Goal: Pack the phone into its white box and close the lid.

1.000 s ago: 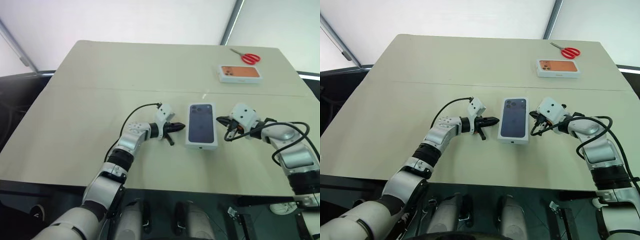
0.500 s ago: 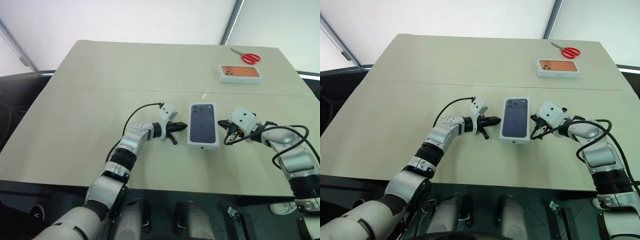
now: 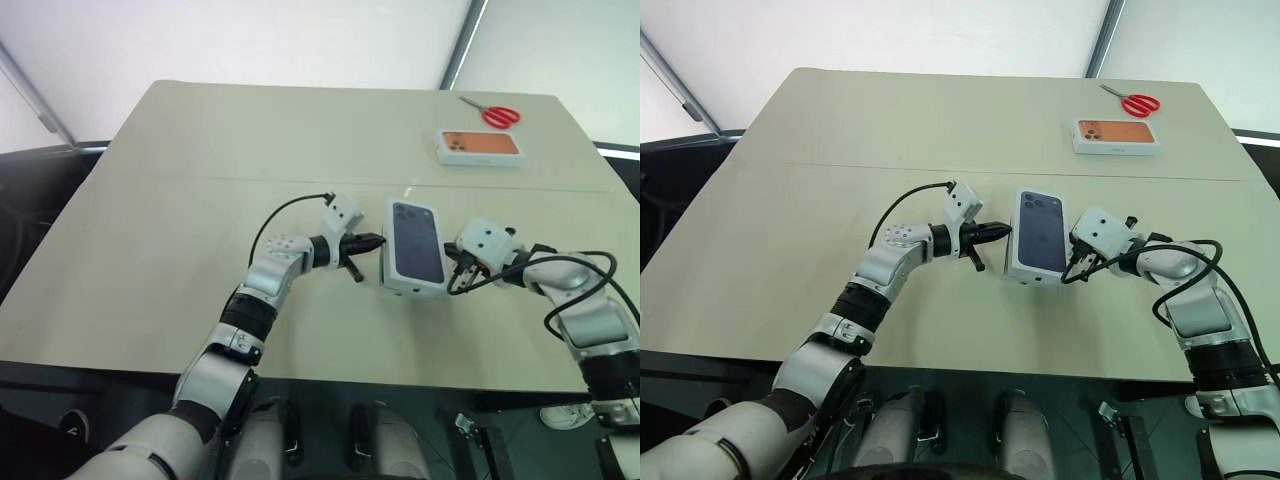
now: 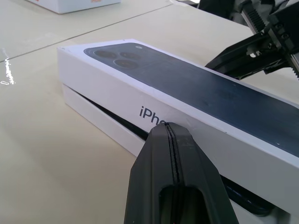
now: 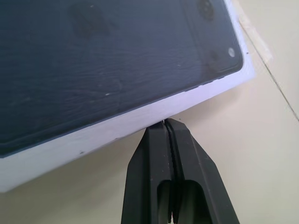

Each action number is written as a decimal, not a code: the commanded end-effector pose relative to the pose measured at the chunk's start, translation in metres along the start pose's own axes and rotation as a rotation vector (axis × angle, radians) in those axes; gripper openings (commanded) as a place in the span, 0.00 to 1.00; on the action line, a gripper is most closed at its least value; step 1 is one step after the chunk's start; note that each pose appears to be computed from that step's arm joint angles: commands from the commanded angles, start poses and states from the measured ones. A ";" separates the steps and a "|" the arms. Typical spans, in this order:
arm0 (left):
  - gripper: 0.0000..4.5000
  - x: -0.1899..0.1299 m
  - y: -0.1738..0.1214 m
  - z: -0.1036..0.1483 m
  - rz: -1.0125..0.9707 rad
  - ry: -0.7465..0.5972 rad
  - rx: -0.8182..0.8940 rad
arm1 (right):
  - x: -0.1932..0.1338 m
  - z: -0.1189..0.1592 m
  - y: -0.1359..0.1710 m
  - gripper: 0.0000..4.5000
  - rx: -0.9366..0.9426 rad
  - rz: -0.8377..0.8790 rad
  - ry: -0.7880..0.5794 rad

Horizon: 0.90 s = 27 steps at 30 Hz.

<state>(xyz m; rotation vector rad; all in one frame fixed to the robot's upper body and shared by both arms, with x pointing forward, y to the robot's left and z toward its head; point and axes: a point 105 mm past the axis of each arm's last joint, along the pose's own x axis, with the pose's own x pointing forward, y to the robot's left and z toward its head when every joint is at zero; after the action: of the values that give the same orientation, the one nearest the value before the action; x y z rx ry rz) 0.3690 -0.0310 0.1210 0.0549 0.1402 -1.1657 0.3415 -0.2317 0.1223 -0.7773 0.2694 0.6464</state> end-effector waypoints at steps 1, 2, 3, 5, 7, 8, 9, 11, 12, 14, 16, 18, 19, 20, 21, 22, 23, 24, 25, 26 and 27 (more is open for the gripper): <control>0.00 0.001 -0.001 0.004 -0.001 -0.014 0.014 | -0.001 0.018 0.001 0.01 -0.049 0.004 -0.059; 0.00 0.000 0.001 0.003 0.005 -0.011 0.006 | -0.001 0.019 0.002 0.01 -0.048 0.006 -0.060; 0.00 -0.001 0.003 0.003 0.012 -0.009 0.001 | 0.000 0.020 0.002 0.01 -0.047 0.007 -0.062; 0.00 -0.002 0.008 0.006 0.040 -0.033 -0.038 | 0.000 0.021 0.001 0.01 -0.044 0.003 -0.066; 0.00 -0.002 0.012 0.008 0.049 -0.034 -0.044 | 0.000 0.022 -0.001 0.01 -0.058 -0.002 -0.068; 0.00 -0.001 0.014 0.008 0.057 -0.029 -0.042 | 0.000 0.022 -0.001 0.01 -0.062 0.000 -0.064; 0.00 0.000 0.015 0.008 0.062 -0.026 -0.040 | 0.000 0.022 -0.001 0.01 -0.065 0.001 -0.061; 0.00 -0.001 0.015 0.006 0.056 -0.013 -0.020 | 0.001 0.020 -0.001 0.01 -0.064 -0.001 -0.055; 0.00 -0.002 0.012 0.002 0.037 -0.002 -0.012 | 0.000 0.017 -0.001 0.01 -0.066 0.004 -0.042; 0.00 -0.004 0.008 -0.003 0.013 0.021 0.002 | -0.001 0.014 0.000 0.01 -0.063 0.013 -0.031; 0.00 -0.006 0.011 -0.001 0.028 0.002 -0.008 | -0.003 0.013 -0.002 0.01 -0.069 0.009 -0.029; 0.00 -0.008 0.018 0.016 0.056 -0.063 -0.024 | -0.007 0.018 -0.020 0.01 -0.037 -0.059 -0.040; 0.00 -0.008 0.021 0.025 0.074 -0.095 -0.025 | -0.008 0.020 -0.032 0.01 -0.007 -0.111 -0.046; 0.00 -0.008 0.024 0.030 0.085 -0.114 -0.025 | -0.009 0.021 -0.040 0.01 0.015 -0.144 -0.050; 0.00 -0.006 0.027 0.040 0.105 -0.144 -0.022 | -0.008 0.025 -0.050 0.01 0.048 -0.192 -0.065; 0.00 -0.002 0.031 0.049 0.130 -0.168 -0.017 | -0.007 0.032 -0.060 0.01 0.070 -0.231 -0.090; 0.00 0.001 0.033 0.055 0.150 -0.181 -0.007 | -0.006 0.038 -0.068 0.01 0.093 -0.263 -0.116; 0.00 0.006 0.035 0.059 0.166 -0.182 0.006 | -0.005 0.045 -0.074 0.01 0.116 -0.287 -0.141; 0.00 0.009 0.036 0.060 0.174 -0.179 0.015 | -0.003 0.048 -0.078 0.01 0.128 -0.297 -0.154; 0.00 0.013 0.036 0.060 0.177 -0.174 0.023 | 0.001 0.051 -0.078 0.01 0.123 -0.293 -0.160; 0.00 0.017 0.036 0.060 0.171 -0.171 0.017 | 0.006 0.053 -0.075 0.01 0.120 -0.281 -0.164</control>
<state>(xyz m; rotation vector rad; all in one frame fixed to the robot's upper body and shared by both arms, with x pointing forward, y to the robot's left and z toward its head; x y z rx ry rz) 0.4117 -0.0368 0.1781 -0.0185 -0.0149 -1.0026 0.3917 -0.2297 0.1958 -0.6361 0.0633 0.4322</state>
